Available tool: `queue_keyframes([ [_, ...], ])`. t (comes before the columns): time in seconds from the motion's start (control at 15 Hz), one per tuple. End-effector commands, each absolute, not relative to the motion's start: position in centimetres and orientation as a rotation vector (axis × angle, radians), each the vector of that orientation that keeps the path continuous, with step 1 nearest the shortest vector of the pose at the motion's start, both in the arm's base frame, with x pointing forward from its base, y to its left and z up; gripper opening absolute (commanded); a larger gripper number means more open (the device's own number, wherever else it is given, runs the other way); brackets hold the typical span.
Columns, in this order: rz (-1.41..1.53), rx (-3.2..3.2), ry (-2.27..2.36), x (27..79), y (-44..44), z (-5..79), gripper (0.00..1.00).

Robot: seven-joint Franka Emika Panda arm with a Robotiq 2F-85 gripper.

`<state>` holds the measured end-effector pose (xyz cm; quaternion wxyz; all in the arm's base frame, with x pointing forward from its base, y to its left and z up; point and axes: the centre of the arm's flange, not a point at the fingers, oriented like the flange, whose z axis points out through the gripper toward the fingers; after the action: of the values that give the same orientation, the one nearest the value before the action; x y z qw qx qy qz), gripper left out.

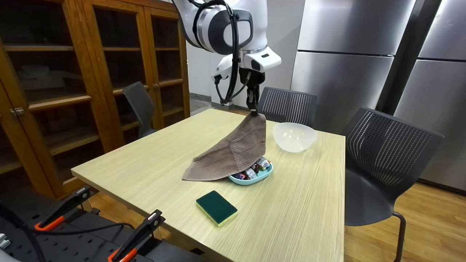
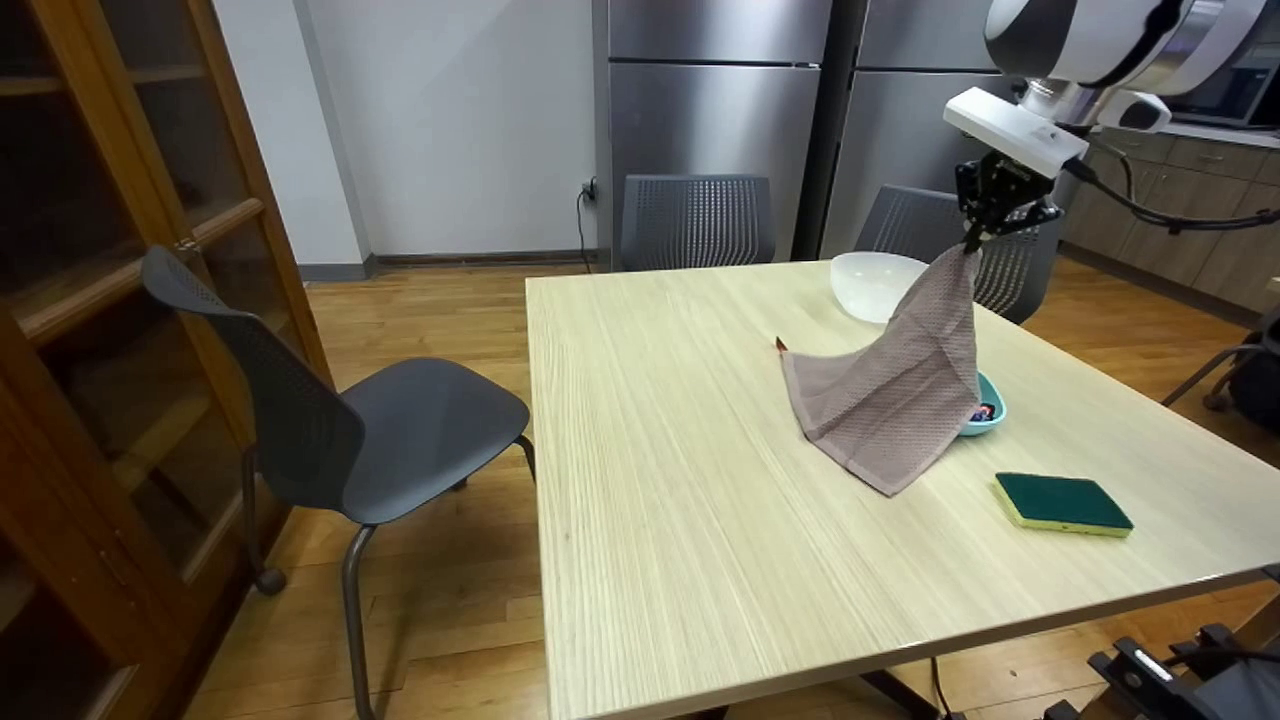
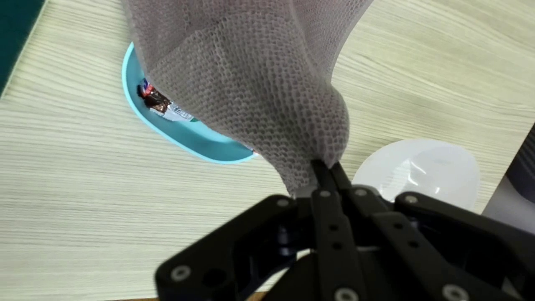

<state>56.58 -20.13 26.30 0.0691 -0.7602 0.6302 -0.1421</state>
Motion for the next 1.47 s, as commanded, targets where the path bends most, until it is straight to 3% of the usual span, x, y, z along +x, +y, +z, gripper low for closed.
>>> queue_keyframes([
  [0.0, -0.360, -2.205, 1.983, 58.5, -22.1, 26.3, 0.00],
  [0.87, -0.243, -2.051, 2.190, 59.3, -27.7, 24.0, 0.00],
  [1.4, -0.173, -1.982, 2.274, 56.9, -30.8, 23.9, 0.00],
])
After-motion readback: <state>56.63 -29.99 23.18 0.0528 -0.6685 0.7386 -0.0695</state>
